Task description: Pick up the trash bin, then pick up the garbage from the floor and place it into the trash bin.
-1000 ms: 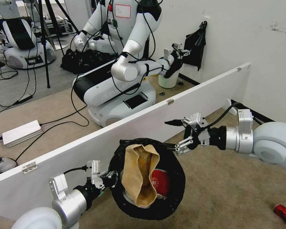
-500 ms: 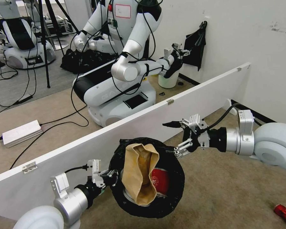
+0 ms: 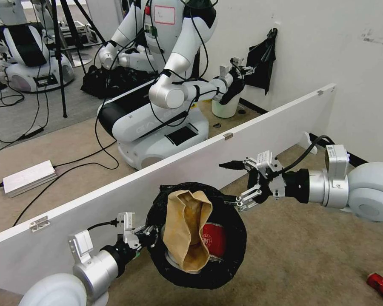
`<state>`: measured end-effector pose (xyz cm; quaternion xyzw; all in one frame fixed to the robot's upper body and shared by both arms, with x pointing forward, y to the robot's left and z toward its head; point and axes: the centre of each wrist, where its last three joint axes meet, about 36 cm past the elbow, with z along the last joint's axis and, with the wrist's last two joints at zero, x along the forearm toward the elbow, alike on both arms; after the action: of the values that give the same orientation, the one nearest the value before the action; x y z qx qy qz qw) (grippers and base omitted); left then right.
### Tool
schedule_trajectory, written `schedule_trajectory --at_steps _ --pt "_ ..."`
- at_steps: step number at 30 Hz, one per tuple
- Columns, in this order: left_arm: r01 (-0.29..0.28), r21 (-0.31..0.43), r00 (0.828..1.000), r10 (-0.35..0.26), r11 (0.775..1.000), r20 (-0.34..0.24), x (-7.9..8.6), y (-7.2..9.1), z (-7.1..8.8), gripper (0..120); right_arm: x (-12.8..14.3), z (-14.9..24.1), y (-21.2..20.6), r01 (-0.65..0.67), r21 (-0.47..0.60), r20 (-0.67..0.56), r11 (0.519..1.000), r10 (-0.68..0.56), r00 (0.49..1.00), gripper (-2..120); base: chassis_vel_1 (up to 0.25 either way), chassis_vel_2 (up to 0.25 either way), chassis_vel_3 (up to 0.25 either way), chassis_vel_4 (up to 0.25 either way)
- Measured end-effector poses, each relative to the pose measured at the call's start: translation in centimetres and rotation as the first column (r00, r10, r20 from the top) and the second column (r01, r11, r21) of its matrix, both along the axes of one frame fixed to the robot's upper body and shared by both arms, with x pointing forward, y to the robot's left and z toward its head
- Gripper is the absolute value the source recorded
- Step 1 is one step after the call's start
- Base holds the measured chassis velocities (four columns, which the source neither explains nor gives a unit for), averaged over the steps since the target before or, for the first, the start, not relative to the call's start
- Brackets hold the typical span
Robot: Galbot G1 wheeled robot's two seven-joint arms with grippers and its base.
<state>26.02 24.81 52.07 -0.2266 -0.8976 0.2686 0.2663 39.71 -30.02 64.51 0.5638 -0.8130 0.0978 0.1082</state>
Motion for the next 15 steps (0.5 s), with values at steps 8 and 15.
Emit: schedule_trajectory --at_steps 8,15 --pt "0.003 0.0 1.0 -0.003 1.0 0.004 0.0 0.1 -0.1 0 0.0 0.6 -0.2 0.033 0.017 0.019 0.999 -0.033 0.999 100 0.0 0.0 0.0 0.0" --pt "0.013 -0.001 1.0 -0.013 1.0 0.015 0.3 0.1 -0.3 0 -0.2 1.1 -0.4 0.084 0.024 0.04 0.996 -0.084 0.996 100 0.0 0.0 0.0 0.0"
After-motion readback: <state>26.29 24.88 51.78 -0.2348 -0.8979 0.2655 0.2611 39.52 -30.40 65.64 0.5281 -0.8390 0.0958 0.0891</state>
